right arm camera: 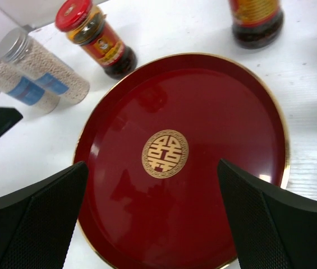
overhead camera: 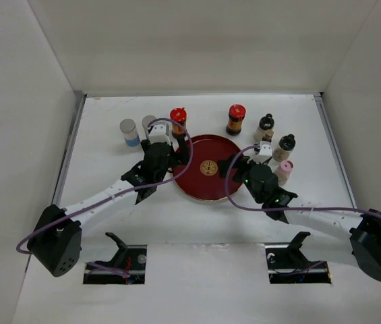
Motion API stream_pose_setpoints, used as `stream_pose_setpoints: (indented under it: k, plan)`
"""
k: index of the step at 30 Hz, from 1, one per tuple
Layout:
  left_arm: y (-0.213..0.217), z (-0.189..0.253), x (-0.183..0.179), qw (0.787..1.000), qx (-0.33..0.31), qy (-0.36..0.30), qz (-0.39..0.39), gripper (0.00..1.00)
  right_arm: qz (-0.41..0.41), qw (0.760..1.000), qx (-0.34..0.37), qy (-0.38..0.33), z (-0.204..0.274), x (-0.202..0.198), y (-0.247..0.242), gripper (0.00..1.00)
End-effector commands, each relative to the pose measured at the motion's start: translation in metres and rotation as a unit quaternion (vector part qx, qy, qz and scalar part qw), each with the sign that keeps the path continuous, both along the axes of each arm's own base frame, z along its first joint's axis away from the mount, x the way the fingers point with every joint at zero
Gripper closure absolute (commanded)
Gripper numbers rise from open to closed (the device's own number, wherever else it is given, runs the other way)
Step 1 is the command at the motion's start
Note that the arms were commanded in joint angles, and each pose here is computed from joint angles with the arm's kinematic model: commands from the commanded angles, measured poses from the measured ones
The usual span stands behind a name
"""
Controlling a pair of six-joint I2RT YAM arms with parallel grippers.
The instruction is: Organize the condiment bottles
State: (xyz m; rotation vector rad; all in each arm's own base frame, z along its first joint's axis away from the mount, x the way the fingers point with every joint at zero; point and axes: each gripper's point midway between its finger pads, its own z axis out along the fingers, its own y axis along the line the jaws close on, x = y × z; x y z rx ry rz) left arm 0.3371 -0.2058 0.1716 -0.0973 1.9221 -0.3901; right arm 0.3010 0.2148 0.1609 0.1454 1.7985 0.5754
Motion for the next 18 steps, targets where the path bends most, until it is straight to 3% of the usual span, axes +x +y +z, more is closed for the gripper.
stream_pose_setpoints:
  k: [1, 5, 6, 9, 12, 15, 17, 18]
  plan:
    - [0.012, 0.022, 0.001, 0.999, -0.024, -0.024, 0.019, 0.00, 0.008, 0.998, 0.051, -0.048, 0.042, 0.006, 0.019, 0.00]
    - [0.006, 0.048, 0.000, 0.997, -0.027, -0.067, -0.007, 0.00, 0.020, 0.998, 0.040, -0.051, 0.040, 0.003, 0.024, 0.00]
    - [0.005, 0.054, 0.002, 0.996, -0.025, -0.081, -0.010, 0.00, 0.025, 0.997, 0.041, -0.054, 0.041, 0.001, 0.026, 0.05]
    - [0.003, 0.064, 0.008, 0.995, -0.022, -0.095, -0.005, 0.00, 0.038, 0.996, 0.044, -0.066, 0.046, -0.002, 0.029, 0.44]
    - [-0.006, 0.070, 0.019, 0.995, -0.032, -0.098, -0.013, 0.00, 0.035, 0.997, 0.036, -0.065, 0.045, -0.002, 0.028, 0.75]
    - [-0.012, 0.076, 0.036, 0.993, -0.043, -0.105, -0.019, 0.00, 0.030, 0.997, 0.036, -0.058, 0.043, -0.003, 0.025, 0.87]
    - [-0.014, 0.082, 0.049, 0.992, -0.043, -0.116, -0.019, 0.28, 0.027, 0.998, 0.033, -0.052, 0.043, -0.005, 0.022, 0.87]
    - [-0.012, 0.083, 0.056, 0.992, -0.041, -0.121, -0.013, 0.48, 0.027, 0.998, 0.031, -0.050, 0.043, -0.005, 0.020, 0.86]
